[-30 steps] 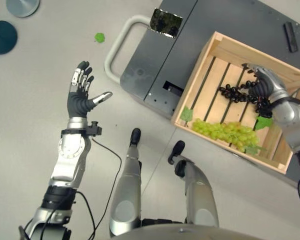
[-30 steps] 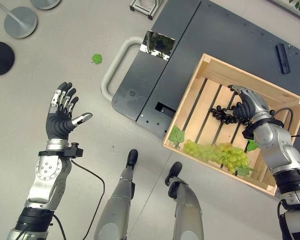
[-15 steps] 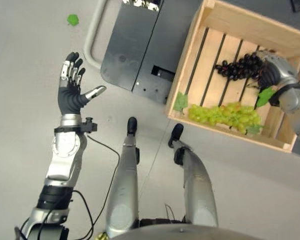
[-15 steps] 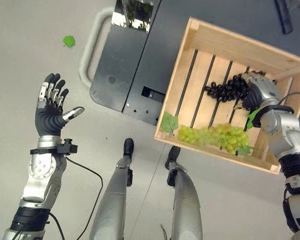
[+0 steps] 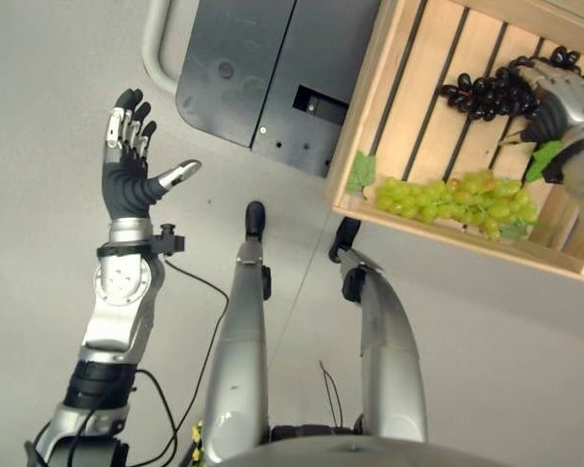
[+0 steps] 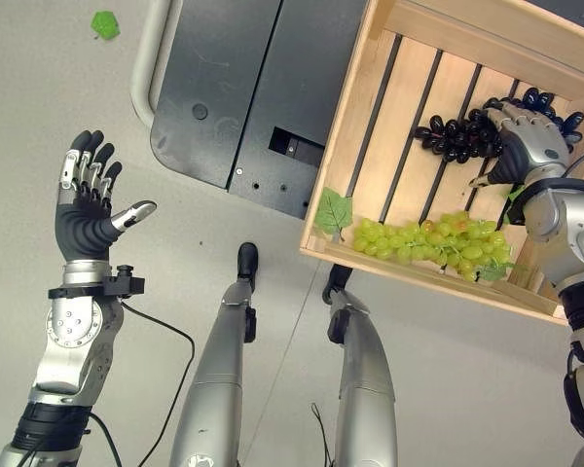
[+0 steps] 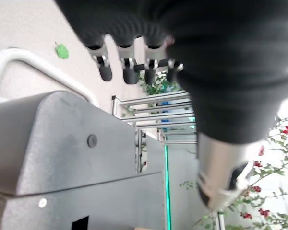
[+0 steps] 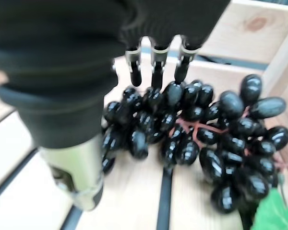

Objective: Pick up the fruits from the basket on one side to the basket on the other side

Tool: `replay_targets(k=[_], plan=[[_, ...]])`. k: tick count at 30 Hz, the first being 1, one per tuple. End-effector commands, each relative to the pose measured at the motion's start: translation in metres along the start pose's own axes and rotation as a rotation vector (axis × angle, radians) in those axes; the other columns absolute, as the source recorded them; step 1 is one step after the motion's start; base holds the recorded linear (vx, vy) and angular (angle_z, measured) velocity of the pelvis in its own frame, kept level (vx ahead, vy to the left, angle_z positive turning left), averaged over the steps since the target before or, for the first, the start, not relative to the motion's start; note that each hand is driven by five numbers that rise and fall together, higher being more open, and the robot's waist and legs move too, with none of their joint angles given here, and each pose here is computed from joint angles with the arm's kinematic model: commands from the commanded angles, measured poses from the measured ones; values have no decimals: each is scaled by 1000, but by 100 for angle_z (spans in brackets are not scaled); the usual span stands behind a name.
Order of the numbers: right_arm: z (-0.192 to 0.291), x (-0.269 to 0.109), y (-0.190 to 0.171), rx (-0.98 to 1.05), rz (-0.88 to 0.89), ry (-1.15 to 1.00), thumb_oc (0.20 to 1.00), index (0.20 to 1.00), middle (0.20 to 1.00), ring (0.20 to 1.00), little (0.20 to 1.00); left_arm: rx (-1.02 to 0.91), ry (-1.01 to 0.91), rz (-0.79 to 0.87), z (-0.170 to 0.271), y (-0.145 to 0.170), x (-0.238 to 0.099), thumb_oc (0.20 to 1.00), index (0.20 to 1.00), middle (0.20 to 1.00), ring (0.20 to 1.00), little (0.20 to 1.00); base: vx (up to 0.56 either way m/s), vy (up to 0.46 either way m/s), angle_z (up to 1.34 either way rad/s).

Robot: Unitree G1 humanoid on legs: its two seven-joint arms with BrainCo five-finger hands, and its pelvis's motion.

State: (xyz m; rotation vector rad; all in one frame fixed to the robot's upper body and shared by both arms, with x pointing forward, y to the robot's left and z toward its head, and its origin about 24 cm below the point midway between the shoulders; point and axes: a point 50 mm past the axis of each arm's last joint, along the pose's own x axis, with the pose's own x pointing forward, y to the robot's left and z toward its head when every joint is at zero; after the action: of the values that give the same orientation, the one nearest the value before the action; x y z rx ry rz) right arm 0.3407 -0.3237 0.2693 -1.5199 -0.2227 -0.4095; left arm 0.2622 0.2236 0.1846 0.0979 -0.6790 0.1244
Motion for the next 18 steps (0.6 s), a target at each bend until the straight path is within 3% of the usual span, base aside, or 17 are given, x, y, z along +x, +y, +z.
replay_targets(k=[1, 18], plan=[[-8, 5, -6, -67, 7, 32, 1000, 1000, 1000, 1000, 1000, 0, -158, 23, 30, 4, -3, 1000, 1000, 1000, 1000, 1000, 0, 0, 0], [-16, 27, -20, -137, -12, 137, 1000, 1000, 1000, 1000, 1000, -3, -186, 48, 34, 6, -3, 1000, 1000, 1000, 1000, 1000, 3, -2, 0]])
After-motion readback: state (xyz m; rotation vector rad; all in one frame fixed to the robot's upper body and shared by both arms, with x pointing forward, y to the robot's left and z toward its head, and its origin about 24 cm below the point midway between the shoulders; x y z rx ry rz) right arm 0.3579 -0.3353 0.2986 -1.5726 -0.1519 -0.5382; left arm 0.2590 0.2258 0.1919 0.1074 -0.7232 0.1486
